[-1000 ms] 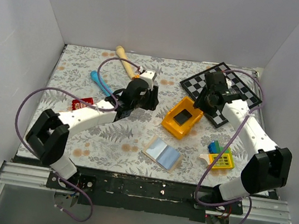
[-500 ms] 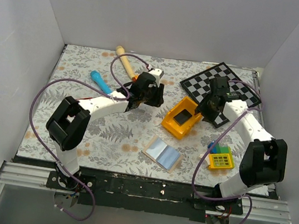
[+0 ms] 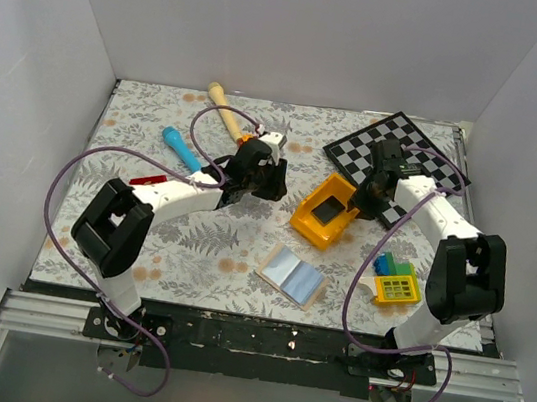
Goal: Put the credit cards into the card holder
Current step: Pick up the credit card from the storage box.
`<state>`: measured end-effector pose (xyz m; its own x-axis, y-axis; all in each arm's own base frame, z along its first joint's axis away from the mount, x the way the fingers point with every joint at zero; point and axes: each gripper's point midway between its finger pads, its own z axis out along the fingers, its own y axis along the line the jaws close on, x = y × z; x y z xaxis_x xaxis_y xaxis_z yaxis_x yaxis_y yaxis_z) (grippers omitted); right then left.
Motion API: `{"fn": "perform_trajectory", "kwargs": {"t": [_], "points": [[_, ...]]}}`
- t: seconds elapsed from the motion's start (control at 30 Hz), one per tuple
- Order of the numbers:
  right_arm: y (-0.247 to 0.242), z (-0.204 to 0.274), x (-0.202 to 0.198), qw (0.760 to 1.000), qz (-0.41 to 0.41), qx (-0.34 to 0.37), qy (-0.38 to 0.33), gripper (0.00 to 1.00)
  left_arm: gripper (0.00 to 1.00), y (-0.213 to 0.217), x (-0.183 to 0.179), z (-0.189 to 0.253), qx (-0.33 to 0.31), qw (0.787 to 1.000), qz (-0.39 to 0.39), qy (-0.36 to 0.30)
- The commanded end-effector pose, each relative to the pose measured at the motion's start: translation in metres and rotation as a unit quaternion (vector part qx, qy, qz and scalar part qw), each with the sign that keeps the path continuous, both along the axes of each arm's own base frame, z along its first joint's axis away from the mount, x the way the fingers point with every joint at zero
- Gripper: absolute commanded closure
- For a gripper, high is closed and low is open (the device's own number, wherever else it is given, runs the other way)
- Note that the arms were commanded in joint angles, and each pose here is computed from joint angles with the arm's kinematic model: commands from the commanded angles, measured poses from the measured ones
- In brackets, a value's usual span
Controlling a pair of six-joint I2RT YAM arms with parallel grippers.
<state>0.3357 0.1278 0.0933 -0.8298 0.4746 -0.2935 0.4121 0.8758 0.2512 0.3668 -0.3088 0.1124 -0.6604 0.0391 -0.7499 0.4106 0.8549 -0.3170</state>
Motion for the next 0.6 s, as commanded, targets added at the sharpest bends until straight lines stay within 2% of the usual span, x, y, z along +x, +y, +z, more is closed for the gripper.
{"fn": "perform_trajectory", "kwargs": {"t": [0.0,0.4,0.57], "points": [[-0.003,-0.005,0.004,1.000,0.008,-0.015,0.000,0.66,0.65,0.001,0.000,0.035,-0.028,0.999,0.007,-0.034],[-0.009,-0.001,0.017,0.999,0.025,-0.045,-0.007,0.81,0.66,0.018,-0.001,0.040,-0.024,0.998,0.033,-0.048],[-0.008,0.003,0.025,0.998,0.044,-0.054,-0.008,0.82,0.66,0.021,-0.003,0.039,-0.021,0.998,0.035,-0.047]]}}
